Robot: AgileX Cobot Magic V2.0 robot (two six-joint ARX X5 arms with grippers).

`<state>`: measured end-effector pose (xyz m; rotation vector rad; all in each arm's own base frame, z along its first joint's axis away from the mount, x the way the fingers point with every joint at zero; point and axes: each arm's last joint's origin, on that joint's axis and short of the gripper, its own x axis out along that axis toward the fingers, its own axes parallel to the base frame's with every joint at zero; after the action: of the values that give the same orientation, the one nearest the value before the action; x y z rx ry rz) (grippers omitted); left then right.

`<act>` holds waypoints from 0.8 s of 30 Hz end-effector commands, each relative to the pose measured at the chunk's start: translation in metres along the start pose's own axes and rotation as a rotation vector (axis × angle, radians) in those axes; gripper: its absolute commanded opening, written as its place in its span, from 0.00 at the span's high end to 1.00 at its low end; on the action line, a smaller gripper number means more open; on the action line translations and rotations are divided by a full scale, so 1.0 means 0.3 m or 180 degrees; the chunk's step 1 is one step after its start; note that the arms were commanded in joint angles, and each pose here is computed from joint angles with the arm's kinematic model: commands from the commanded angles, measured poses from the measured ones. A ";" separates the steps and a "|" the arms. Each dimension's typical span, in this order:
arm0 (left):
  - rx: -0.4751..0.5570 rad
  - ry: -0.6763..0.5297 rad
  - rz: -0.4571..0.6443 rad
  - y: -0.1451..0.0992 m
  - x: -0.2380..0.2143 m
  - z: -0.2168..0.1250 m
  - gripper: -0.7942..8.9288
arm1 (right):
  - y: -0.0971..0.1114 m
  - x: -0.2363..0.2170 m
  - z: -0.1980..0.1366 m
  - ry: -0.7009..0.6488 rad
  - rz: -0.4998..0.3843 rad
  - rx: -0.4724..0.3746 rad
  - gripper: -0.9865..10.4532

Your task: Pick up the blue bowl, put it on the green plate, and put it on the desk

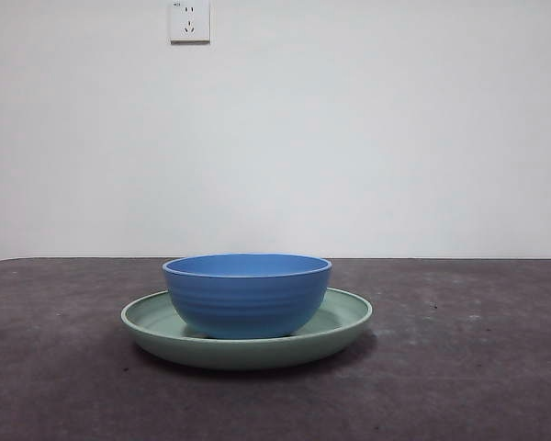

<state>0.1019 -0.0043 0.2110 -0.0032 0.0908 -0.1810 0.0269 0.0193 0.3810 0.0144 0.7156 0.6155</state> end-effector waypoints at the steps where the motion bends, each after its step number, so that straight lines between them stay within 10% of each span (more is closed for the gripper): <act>1: -0.0052 0.0018 0.0291 0.012 0.001 -0.072 0.89 | 0.005 -0.013 0.011 -0.0073 0.0019 -0.0067 0.87; 24: -0.0151 0.0270 0.0603 0.024 -0.007 -0.207 0.89 | 0.005 -0.013 0.011 -0.0073 0.0020 -0.0067 0.87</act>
<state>0.0948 0.0028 0.1568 -0.0459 0.1519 0.0011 0.0268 0.0193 0.3810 0.0146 0.7157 0.6159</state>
